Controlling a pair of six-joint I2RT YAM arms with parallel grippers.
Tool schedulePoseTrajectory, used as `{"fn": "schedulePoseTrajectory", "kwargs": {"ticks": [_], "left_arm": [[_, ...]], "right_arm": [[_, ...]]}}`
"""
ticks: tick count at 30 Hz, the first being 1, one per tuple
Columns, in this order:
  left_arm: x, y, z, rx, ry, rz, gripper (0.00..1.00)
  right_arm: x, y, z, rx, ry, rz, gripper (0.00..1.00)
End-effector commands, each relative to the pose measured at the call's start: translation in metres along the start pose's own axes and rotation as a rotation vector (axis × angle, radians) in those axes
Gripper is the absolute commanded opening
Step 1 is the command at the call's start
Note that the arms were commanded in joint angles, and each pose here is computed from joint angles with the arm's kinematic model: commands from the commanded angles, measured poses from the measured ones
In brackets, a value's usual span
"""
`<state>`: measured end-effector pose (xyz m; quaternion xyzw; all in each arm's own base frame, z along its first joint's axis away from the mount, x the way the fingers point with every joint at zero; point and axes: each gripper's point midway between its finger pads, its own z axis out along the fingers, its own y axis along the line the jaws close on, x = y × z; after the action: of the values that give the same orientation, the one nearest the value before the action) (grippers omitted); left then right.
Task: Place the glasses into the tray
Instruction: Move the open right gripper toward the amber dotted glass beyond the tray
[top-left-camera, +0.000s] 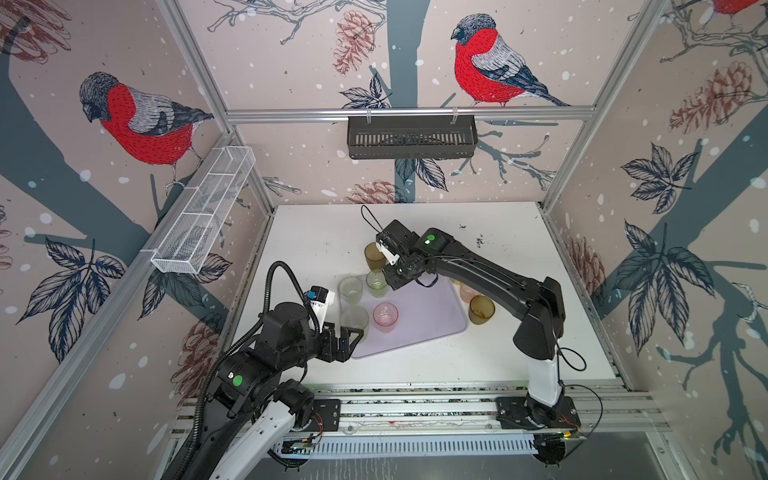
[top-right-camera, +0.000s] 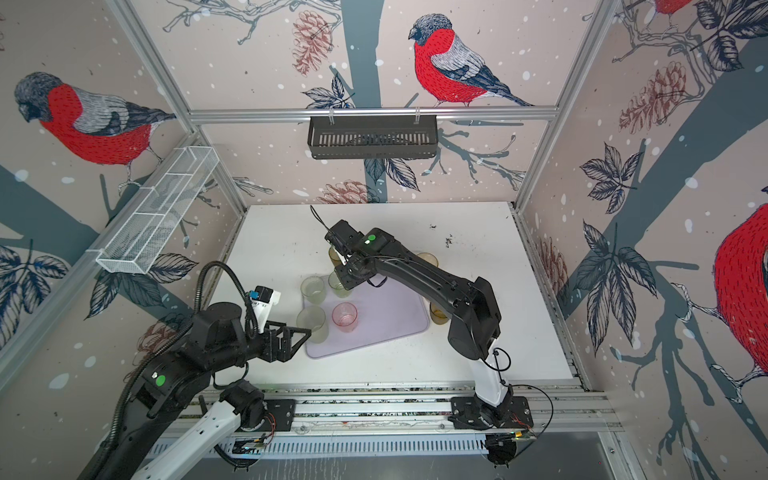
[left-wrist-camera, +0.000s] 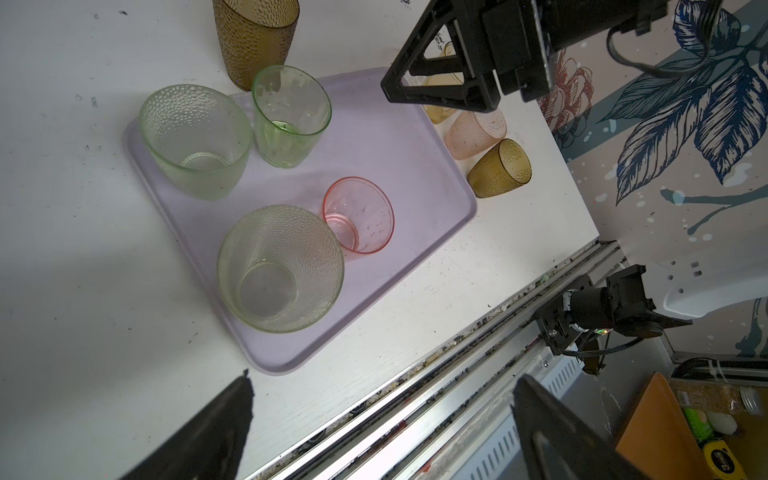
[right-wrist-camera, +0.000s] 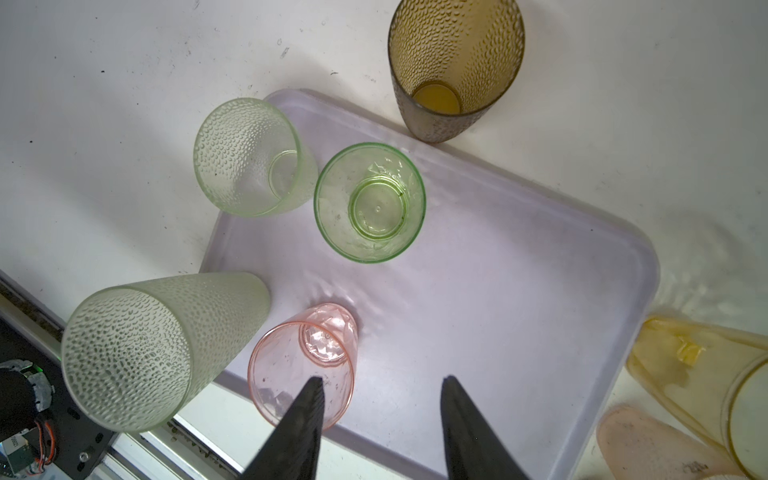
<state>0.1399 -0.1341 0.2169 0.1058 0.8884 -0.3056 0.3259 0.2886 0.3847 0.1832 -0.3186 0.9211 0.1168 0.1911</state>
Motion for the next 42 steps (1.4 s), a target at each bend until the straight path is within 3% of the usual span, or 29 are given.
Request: {"fn": "schedulePoseTrajectory", "kwargs": {"ticks": [1,26,42], "left_arm": [[-0.013,-0.005,-0.002,0.015,-0.051,0.013,0.97],[-0.036,-0.006,-0.002,-0.001,-0.127,-0.034,0.97],[-0.053,-0.013,0.004,0.016,-0.150,-0.025,0.97]], "right_arm": [[0.001,-0.003,-0.002,0.014,0.008,-0.008,0.49],[-0.041,-0.029,-0.023,0.029,-0.098,0.051,0.61],[-0.077,-0.047,-0.012,0.021,-0.154,0.084,0.71]]}}
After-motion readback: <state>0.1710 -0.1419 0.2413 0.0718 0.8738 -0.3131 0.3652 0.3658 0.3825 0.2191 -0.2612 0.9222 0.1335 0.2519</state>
